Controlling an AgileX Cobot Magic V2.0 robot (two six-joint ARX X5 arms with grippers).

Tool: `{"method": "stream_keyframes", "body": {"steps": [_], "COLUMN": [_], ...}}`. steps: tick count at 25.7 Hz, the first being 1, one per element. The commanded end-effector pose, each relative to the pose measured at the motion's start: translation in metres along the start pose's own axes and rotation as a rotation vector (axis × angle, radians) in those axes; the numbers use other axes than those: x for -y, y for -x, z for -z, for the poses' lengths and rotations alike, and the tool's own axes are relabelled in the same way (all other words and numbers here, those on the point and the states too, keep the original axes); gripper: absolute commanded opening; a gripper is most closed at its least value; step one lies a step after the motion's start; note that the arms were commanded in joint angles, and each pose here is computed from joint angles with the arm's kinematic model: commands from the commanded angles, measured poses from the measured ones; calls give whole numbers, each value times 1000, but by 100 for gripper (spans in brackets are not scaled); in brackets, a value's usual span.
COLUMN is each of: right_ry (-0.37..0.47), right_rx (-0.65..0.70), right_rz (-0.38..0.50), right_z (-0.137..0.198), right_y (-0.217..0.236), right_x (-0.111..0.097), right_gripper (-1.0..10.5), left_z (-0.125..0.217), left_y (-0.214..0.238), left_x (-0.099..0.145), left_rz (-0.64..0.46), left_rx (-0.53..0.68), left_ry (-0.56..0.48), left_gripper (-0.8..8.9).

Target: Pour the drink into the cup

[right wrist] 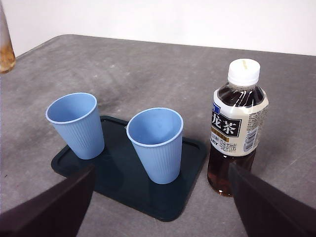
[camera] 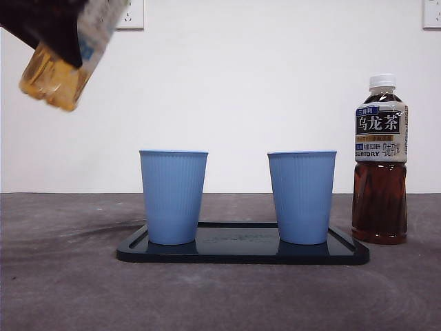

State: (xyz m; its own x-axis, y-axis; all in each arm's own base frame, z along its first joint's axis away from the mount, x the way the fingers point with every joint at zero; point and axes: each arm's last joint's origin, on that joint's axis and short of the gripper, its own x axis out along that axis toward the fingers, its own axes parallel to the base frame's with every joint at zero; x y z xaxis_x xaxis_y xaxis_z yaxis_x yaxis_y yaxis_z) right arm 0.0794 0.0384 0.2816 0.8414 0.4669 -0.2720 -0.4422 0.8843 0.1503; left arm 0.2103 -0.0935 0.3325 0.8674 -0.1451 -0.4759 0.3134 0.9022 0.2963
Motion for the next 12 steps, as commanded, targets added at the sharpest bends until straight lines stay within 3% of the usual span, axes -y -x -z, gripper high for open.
{"method": "stream_keyframes", "body": {"steps": [1, 8, 12], "right_ry": [7, -1, -20], "right_rx": [20, 20, 20], "right_rz": [-8, -7, -7], "right_z": [-5, -5, -5], "right_y": [3, 3, 3], "right_x": [-1, -1, -1], "right_gripper": [430, 431, 430], "left_z": [-11, 11, 33], "left_y": [11, 8, -5], "left_x": [-9, -9, -1], "left_rz": [28, 66, 80], "left_rx": [144, 294, 305], "left_ry": [205, 379, 423], "left_gripper": [183, 182, 182]}}
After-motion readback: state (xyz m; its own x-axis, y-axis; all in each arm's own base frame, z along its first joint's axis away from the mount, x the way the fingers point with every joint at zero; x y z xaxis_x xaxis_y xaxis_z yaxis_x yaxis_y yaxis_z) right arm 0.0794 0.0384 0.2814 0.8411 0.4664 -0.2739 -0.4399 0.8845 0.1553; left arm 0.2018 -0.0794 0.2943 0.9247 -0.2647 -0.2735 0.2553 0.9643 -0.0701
